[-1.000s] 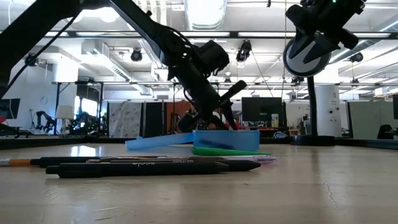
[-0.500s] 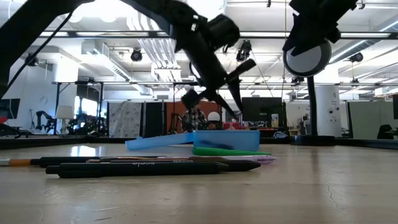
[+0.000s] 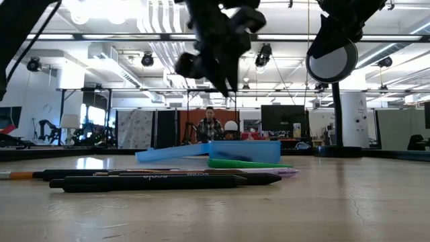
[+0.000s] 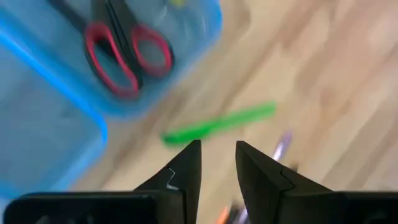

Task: Pick & place school supplies into a supply box
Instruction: Put the brown pen into the blue box

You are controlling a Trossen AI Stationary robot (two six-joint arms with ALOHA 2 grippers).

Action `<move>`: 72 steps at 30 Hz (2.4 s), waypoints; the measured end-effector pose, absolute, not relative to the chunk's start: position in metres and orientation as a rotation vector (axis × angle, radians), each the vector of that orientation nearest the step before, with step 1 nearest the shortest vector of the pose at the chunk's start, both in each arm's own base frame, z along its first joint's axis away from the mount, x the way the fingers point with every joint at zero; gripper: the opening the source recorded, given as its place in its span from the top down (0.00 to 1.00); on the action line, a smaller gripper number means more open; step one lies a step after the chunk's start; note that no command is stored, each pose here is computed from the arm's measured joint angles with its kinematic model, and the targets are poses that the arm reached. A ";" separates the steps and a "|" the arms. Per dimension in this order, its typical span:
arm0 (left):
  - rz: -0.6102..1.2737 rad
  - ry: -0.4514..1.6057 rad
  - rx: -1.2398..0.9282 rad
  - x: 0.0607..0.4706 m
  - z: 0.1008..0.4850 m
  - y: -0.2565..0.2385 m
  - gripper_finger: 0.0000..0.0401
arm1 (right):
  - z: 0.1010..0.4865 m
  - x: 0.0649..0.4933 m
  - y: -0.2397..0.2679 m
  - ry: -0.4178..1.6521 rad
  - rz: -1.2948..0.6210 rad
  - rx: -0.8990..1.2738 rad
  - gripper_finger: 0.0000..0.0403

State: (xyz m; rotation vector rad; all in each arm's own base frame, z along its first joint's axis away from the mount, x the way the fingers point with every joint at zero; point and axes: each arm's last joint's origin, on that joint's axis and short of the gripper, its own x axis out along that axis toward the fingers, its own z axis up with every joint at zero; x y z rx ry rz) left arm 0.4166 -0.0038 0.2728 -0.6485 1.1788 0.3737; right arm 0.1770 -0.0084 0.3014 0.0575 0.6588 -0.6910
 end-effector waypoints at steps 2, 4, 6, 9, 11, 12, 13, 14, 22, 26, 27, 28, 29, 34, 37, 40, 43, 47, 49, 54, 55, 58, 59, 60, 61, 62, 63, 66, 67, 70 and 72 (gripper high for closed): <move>0.377 1.255 -0.591 0.409 0.270 -0.022 0.79 | 0.301 0.177 -0.008 0.667 -0.683 0.037 0.43; 0.386 1.301 -0.530 0.403 0.268 -0.039 0.79 | 0.300 0.178 -0.008 0.676 -0.678 0.023 0.43; 0.382 1.302 -0.497 0.400 0.266 -0.054 0.79 | 0.300 0.179 -0.008 0.680 -0.672 0.021 0.43; 0.408 1.304 -0.497 0.397 0.262 -0.068 0.79 | 0.300 0.185 -0.007 0.677 -0.576 0.045 0.43; 0.457 1.310 -0.529 0.394 0.256 -0.073 0.79 | 0.298 0.191 -0.007 0.662 -0.511 0.087 0.43; 0.485 1.313 -0.552 0.392 0.254 -0.073 0.79 | 0.297 0.193 -0.007 0.652 -0.503 0.101 0.43; 0.513 1.318 -0.575 0.390 0.250 -0.073 0.79 | 0.296 0.194 -0.008 0.646 -0.506 0.106 0.43; 0.537 1.319 -0.597 0.387 0.247 -0.073 0.79 | 0.295 0.196 -0.009 0.645 -0.512 0.106 0.43; 0.453 1.255 -0.712 0.360 0.239 -0.073 0.79 | 0.286 0.201 -0.019 0.703 -0.557 0.095 0.43; 0.443 1.217 -0.715 0.340 0.236 -0.069 0.79 | 0.281 0.204 -0.024 0.721 -0.574 0.099 0.43; 0.449 1.226 -0.711 0.335 0.233 -0.067 0.79 | 0.280 0.206 -0.024 0.723 -0.576 0.100 0.43; 0.453 1.234 -0.708 0.329 0.230 -0.067 0.79 | 0.280 0.207 -0.026 0.727 -0.581 0.098 0.43; 0.450 1.240 -0.702 0.324 0.228 -0.068 0.79 | 0.278 0.207 -0.027 0.736 -0.582 0.089 0.43; 0.391 1.231 -0.685 0.313 0.224 -0.076 0.79 | 0.272 0.214 -0.030 0.774 -0.584 0.057 0.43; 0.328 1.215 -0.638 0.315 0.223 -0.083 0.79 | 0.269 0.216 -0.032 0.787 -0.591 0.057 0.43; 0.306 1.220 -0.616 0.317 0.218 -0.089 0.79 | 0.269 0.217 -0.033 0.779 -0.596 0.061 0.43; 0.292 1.216 -0.611 0.321 0.212 -0.095 0.79 | 0.270 0.217 -0.034 0.770 -0.602 0.065 0.43; 0.286 1.237 -0.581 0.324 0.201 -0.101 0.79 | 0.268 0.216 -0.038 0.771 -0.617 0.071 0.43; 0.290 1.249 -0.571 0.325 0.197 -0.104 0.79 | 0.267 0.216 -0.039 0.775 -0.623 0.072 0.43; 0.330 1.212 -0.550 0.331 0.196 -0.105 0.79 | 0.266 0.216 -0.040 0.776 -0.629 0.074 0.43; 0.332 1.211 -0.544 0.332 0.194 -0.104 0.79 | 0.266 0.217 -0.040 0.774 -0.629 0.075 0.43; 0.326 1.226 -0.533 0.332 0.190 -0.107 0.79 | 0.264 0.218 -0.041 0.785 -0.629 0.073 0.43; 0.317 1.231 -0.534 0.332 0.189 -0.109 0.79 | 0.263 0.219 -0.041 0.787 -0.629 0.072 0.43; 0.313 1.232 -0.533 0.332 0.189 -0.110 0.79 | 0.263 0.219 -0.041 0.789 -0.629 0.072 0.43; 0.310 1.233 -0.533 0.332 0.189 -0.111 0.79 | 0.262 0.220 -0.041 0.794 -0.630 0.071 0.43; 0.309 1.234 -0.532 0.331 0.189 -0.111 0.79 | 0.262 0.220 -0.041 0.796 -0.630 0.071 0.43; 0.309 1.235 -0.531 0.331 0.189 -0.111 0.79 | 0.261 0.220 -0.041 0.796 -0.631 0.073 0.43; 0.313 1.233 -0.528 0.331 0.189 -0.111 0.79 | 0.261 0.220 -0.041 0.795 -0.630 0.073 0.43; 0.320 1.227 -0.522 0.331 0.189 -0.111 0.79 | 0.261 0.220 -0.041 0.795 -0.631 0.073 0.43; 0.323 1.219 -0.500 0.332 0.189 -0.111 0.79 | 0.262 0.220 -0.041 0.795 -0.630 0.072 0.43; 0.269 1.236 -0.455 0.330 0.189 -0.115 0.79 | 0.262 0.220 -0.041 0.795 -0.630 0.071 0.43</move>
